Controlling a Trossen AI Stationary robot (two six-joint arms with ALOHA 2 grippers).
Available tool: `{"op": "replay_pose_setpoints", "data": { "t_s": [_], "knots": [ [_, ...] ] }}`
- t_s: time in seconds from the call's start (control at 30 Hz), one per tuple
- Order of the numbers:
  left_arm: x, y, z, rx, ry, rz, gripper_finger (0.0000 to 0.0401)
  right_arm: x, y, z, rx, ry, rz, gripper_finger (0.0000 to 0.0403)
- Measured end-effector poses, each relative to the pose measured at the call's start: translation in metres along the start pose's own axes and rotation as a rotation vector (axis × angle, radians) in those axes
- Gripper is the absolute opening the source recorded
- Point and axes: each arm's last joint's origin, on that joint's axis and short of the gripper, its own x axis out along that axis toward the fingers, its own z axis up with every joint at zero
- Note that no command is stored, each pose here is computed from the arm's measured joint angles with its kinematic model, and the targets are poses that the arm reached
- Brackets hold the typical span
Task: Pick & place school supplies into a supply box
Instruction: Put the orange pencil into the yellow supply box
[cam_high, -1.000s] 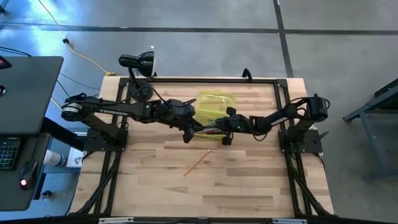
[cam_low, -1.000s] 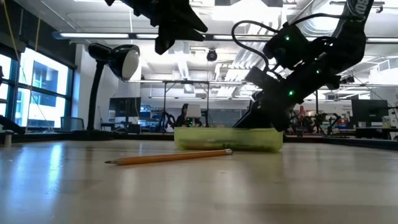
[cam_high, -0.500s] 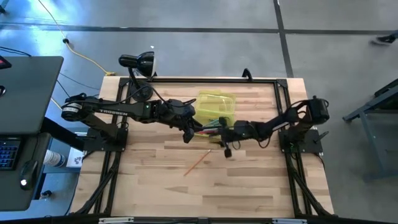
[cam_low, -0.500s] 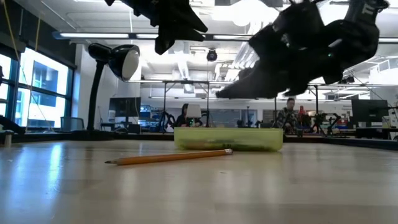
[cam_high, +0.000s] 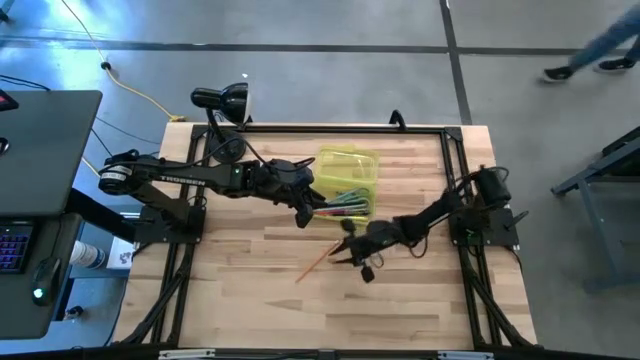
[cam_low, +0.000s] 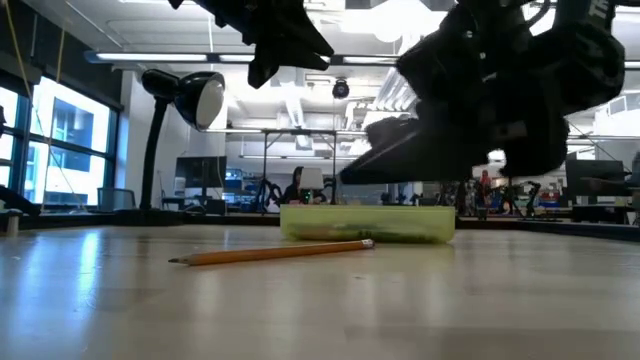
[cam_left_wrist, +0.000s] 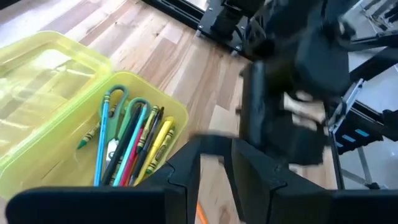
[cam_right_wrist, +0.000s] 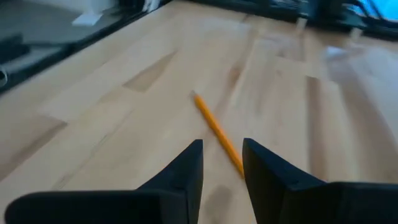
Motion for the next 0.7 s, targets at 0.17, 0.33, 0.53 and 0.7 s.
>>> {"op": "replay_pose_setpoints", "data": {
  "t_s": [0.17,0.33,0.53,0.7],
  "knots": [
    [0.0,0.0,0.0,-0.004,0.001,-0.001,0.0122,0.033,-0.001,0.008,-0.075,0.021,0.017,0.011],
    [0.0,-0.001,0.0,-0.006,0.013,-0.028,0.0122,0.051,-0.018,0.011,-0.043,0.112,0.071,0.0132],
    [0.0,-0.001,-0.001,-0.006,0.019,-0.039,0.0122,0.057,-0.033,0.0,-0.033,0.152,0.118,0.0139],
    [0.0,-0.001,-0.001,-0.006,0.02,-0.039,0.0122,0.062,-0.041,-0.011,-0.037,0.077,0.238,0.0131]
  ]
}}
